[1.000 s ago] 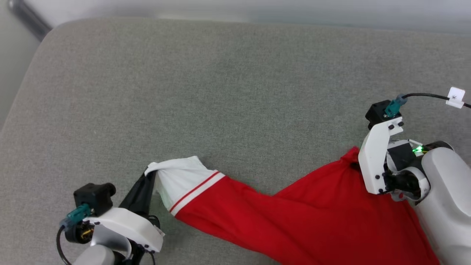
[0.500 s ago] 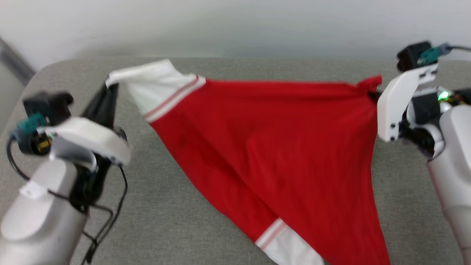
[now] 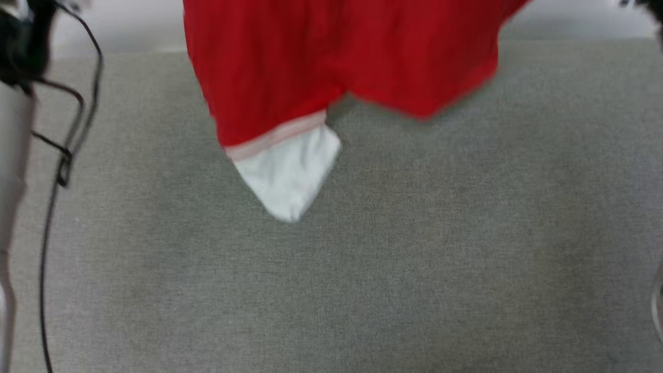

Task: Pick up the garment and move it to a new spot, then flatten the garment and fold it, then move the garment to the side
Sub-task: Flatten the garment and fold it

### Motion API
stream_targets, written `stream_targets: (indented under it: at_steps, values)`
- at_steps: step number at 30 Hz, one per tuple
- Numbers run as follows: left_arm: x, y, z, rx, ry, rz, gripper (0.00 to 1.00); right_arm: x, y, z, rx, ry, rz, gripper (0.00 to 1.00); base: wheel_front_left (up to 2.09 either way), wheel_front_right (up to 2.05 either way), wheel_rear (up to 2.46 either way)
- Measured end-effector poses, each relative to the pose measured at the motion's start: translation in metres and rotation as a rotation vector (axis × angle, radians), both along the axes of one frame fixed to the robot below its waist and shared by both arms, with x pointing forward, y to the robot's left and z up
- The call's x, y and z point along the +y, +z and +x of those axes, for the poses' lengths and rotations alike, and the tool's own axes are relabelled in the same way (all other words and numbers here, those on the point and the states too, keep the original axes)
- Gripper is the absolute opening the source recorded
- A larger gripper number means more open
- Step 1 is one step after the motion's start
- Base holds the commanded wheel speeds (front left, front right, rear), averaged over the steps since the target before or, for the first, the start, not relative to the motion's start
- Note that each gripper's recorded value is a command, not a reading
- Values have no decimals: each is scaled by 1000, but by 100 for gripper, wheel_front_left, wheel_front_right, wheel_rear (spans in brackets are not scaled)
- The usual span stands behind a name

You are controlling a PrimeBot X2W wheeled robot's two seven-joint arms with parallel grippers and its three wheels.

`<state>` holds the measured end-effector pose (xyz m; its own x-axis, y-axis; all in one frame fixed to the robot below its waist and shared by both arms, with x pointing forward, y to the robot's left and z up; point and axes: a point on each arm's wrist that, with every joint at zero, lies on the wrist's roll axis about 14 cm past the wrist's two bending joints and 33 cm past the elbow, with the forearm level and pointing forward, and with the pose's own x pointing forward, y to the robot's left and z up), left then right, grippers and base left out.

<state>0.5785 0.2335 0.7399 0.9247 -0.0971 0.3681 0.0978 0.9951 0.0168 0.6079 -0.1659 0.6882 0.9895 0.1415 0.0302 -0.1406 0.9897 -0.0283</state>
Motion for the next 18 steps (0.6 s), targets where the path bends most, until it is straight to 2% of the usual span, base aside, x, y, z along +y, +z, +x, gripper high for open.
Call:
stream_targets:
  at_steps: [6,9,14,18]
  values:
    - [6,51,32,-121,14,49,0,1,48,30,-161,-26,-13,0,0,0,0]
    - [9,53,50,-132,17,64,0,4,52,46,-199,-27,-9,0,0,0,0]
    - [18,28,82,-97,27,50,0,14,27,75,-174,-21,-7,0,0,0,0]
    - [22,-24,106,-5,28,19,0,19,-21,96,-87,-17,-25,0,0,0,0]
